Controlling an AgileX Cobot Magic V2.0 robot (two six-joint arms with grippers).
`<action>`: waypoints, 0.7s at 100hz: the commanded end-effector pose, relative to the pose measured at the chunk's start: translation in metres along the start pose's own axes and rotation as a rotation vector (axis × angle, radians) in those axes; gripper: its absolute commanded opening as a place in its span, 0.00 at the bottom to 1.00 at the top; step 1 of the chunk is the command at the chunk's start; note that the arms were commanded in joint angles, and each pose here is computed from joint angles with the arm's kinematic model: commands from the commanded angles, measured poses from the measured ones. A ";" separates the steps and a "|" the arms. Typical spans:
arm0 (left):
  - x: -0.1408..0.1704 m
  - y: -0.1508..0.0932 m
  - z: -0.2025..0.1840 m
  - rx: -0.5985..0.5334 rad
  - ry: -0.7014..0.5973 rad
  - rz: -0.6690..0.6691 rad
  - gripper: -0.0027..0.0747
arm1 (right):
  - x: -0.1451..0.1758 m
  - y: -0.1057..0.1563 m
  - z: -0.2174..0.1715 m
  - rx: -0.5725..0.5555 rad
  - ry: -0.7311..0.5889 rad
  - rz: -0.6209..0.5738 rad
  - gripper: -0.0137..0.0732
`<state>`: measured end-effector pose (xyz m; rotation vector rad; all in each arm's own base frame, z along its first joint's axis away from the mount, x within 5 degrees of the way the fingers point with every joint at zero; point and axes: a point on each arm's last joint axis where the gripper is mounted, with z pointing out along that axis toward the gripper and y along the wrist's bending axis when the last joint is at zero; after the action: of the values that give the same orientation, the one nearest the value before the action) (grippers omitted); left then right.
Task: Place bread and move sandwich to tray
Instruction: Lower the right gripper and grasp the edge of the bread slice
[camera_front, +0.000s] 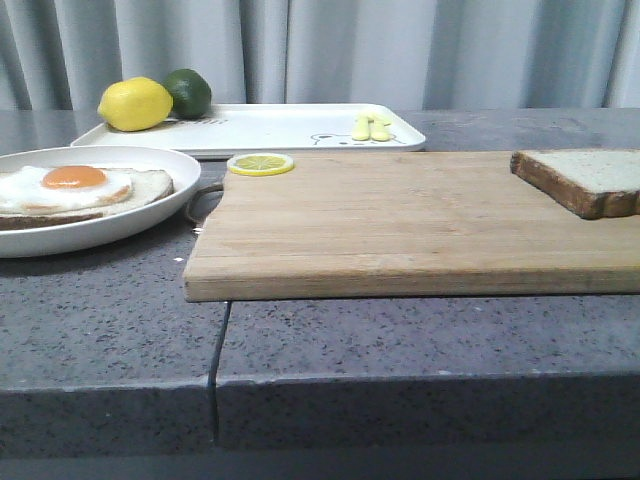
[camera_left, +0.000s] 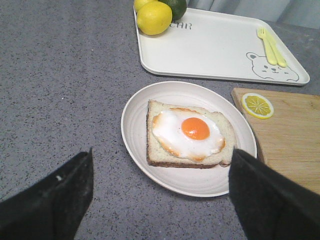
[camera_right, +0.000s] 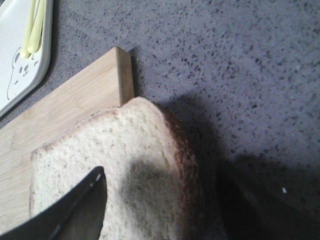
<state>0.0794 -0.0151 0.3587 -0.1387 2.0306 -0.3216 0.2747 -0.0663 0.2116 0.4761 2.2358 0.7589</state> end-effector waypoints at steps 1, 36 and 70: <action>-0.014 -0.005 -0.004 0.031 -0.084 -0.014 0.71 | -0.011 0.011 -0.007 -0.067 -0.045 -0.009 0.71; -0.014 -0.005 -0.004 0.031 -0.084 -0.014 0.71 | -0.009 0.009 -0.003 -0.082 -0.029 0.006 0.71; -0.014 -0.005 -0.004 0.031 -0.084 -0.014 0.71 | -0.008 0.006 0.001 -0.086 -0.010 0.020 0.46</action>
<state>0.0794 -0.0151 0.3587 -0.1387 2.0306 -0.3216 0.2789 -0.0659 0.2035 0.4930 2.2435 0.8238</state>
